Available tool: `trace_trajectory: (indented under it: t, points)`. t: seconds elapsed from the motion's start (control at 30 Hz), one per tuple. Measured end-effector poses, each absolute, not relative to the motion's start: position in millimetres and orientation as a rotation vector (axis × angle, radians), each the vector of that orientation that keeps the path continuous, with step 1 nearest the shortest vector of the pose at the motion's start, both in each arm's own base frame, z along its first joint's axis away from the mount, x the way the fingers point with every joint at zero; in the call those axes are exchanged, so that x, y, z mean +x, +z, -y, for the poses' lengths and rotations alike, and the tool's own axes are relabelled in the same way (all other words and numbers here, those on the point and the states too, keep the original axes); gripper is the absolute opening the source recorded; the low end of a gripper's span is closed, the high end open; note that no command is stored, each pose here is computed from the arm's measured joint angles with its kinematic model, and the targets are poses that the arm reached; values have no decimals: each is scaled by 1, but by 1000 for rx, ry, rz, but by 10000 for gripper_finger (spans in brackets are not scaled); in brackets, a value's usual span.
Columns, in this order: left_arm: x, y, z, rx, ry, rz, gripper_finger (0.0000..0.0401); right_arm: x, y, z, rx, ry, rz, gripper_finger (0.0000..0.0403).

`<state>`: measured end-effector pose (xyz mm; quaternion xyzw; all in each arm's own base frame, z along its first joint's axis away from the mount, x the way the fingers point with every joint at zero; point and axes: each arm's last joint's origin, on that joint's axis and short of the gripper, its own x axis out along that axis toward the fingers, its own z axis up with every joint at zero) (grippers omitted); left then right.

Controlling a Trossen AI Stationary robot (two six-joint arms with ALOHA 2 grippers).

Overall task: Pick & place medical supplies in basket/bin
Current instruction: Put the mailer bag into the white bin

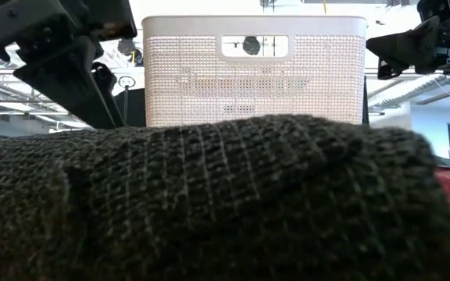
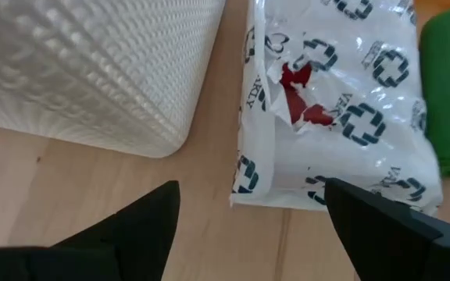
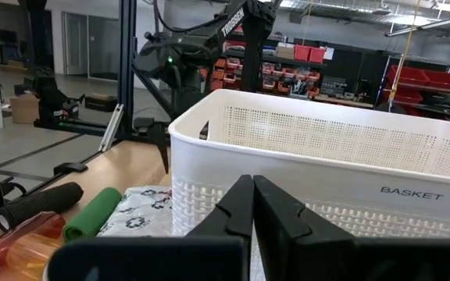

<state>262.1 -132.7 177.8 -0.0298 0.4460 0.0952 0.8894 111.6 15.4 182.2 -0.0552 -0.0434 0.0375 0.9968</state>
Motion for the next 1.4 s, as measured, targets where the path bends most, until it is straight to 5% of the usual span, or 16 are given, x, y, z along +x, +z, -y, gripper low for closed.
trace_trajectory:
  t: [0.57,1.03,1.4]
  points:
    - [289,155,116,-107,45,-1001,314,112,181,-15,-121,75,81,1]
    - [294,147,106,-46,24,-1035,68,112,181,-15,-135,74,75,0]
    - [295,147,104,34,40,-1007,4,112,181,-15,-135,74,75,0]
